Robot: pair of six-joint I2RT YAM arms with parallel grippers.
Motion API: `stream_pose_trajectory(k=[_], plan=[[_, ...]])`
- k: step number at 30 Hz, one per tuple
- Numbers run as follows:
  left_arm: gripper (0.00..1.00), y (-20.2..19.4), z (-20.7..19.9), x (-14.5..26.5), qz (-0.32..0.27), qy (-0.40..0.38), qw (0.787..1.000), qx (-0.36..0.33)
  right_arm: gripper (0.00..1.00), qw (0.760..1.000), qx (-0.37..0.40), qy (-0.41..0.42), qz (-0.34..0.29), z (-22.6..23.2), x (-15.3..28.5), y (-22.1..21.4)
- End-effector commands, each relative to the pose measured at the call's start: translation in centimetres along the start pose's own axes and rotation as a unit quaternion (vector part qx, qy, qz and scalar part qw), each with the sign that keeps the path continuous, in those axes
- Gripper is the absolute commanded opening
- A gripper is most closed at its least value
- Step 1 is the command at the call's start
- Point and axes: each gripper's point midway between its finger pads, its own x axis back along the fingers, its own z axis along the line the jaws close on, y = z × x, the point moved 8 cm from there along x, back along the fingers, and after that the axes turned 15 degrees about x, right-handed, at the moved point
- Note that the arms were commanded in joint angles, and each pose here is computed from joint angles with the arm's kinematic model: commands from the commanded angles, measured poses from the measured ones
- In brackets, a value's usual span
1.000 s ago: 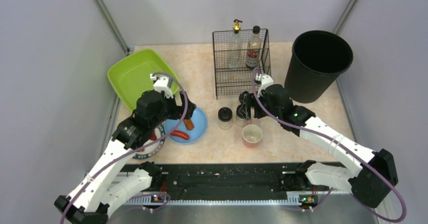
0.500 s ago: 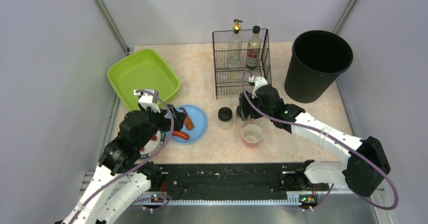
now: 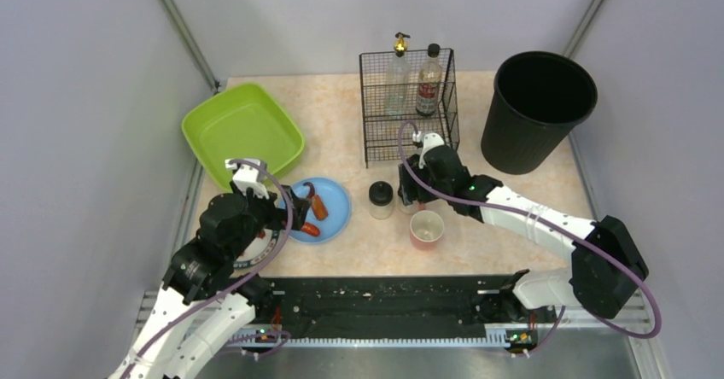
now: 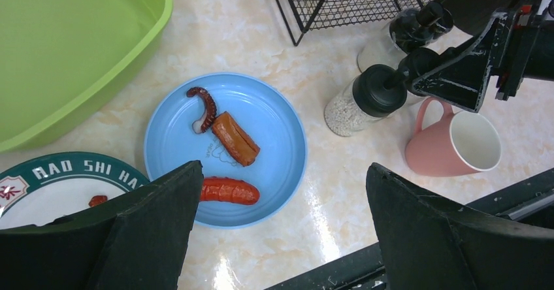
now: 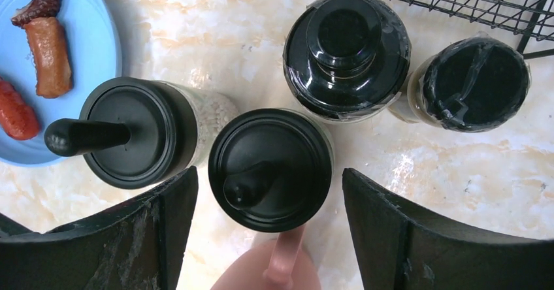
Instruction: Clear the kitchen counter
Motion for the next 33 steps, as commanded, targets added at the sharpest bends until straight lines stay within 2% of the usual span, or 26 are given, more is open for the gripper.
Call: stream_pose_trajectory(k=[1, 15, 17, 23, 28, 29, 33], plan=[[0.99, 0.1, 0.3, 0.3, -0.020, 0.000, 1.000, -0.010, 0.80, 0.999, -0.001, -0.003, -0.034, 0.6, -0.3, 2.0], [0.99, -0.1, 0.4, 0.4, -0.023, -0.005, 1.000, -0.011, 0.64, 0.999, 0.019, -0.035, -0.017, 0.6, -1.3, 2.1], [0.99, -0.1, 0.5, 0.5, -0.026, -0.004, 1.000, -0.011, 0.57, 0.999, 0.024, -0.040, -0.018, 0.7, -1.3, 2.4], [0.99, -0.1, 0.5, 0.4, -0.025, -0.003, 1.000, -0.012, 0.22, 0.998, 0.033, -0.040, -0.023, 1.2, -0.8, 2.8], [0.99, -0.1, 0.5, 0.4, -0.025, -0.003, 1.000, -0.012, 0.03, 0.998, 0.037, -0.040, -0.035, 1.5, 0.5, 3.4], [0.99, -0.1, 0.5, 0.4, -0.026, -0.003, 1.000, -0.012, 0.00, 0.998, 0.036, -0.039, -0.040, 1.5, 0.9, 3.6], [0.99, -0.2, 0.6, 0.3, -0.023, -0.001, 1.000, -0.012, 0.00, 0.997, 0.030, -0.033, -0.070, 1.4, 2.7, 4.7]])
